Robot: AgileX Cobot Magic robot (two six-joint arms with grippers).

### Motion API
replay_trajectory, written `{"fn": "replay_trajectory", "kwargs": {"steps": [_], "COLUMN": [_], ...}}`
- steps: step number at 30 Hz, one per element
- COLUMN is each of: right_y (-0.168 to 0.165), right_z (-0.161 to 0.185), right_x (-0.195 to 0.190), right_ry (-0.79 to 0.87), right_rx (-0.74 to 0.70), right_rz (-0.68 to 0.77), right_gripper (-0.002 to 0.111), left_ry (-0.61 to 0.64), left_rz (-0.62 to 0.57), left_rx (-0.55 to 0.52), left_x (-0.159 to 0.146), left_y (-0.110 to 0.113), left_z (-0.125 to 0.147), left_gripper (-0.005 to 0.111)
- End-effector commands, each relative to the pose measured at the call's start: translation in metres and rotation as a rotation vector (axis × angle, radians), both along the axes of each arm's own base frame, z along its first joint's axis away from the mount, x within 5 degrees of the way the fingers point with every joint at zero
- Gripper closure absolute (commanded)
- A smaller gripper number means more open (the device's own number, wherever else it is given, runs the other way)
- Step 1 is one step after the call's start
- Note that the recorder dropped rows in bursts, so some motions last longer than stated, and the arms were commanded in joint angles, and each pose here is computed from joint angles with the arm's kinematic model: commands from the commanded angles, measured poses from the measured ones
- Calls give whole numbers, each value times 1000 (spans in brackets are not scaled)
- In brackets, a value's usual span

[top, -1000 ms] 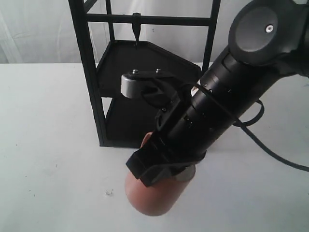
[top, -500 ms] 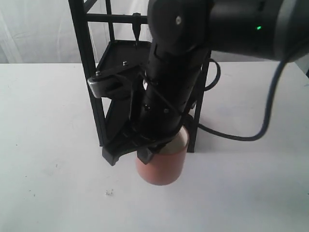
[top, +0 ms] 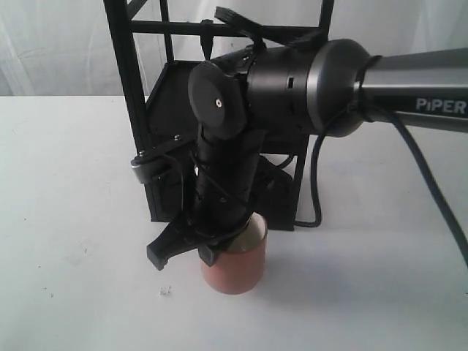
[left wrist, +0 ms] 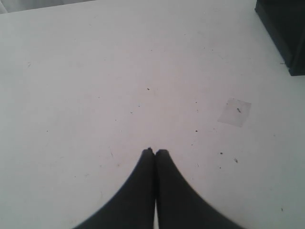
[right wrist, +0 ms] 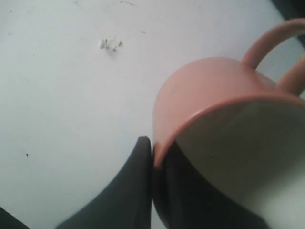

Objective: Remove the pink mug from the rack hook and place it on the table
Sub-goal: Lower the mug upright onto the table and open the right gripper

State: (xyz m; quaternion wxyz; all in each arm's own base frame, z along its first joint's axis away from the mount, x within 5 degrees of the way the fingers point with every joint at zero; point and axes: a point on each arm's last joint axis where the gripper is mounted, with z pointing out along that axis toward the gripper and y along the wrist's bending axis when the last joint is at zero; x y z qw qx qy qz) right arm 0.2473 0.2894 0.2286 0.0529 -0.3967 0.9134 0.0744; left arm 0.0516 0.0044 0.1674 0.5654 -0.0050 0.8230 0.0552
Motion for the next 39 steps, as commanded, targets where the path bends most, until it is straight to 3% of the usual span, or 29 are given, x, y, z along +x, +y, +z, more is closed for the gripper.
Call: {"fn": "replay_trajectory", "kwargs": {"steps": [1,19,27,39], "right_y": [5,8,-1,4], "right_z": [-5,-17,-18,-18], "right_x": [-5,-1,7,7], "right_ry": [56,57,-38,-37], "right_rx": [21,4,-94,-41], "right_rz": [-18,-7,42,25], "right_gripper": [108,108,108,108], "left_ry": [-2,-2,-2,-2], "left_rz": [-2,-2,-2,-2], "left_rx": [-9,-9,-9,-9], "left_x": [0,0,0,0], "left_y": [0,0,0,0], "left_z": [-1,-1,-1,-1], "left_gripper": [107,107,107,107]}}
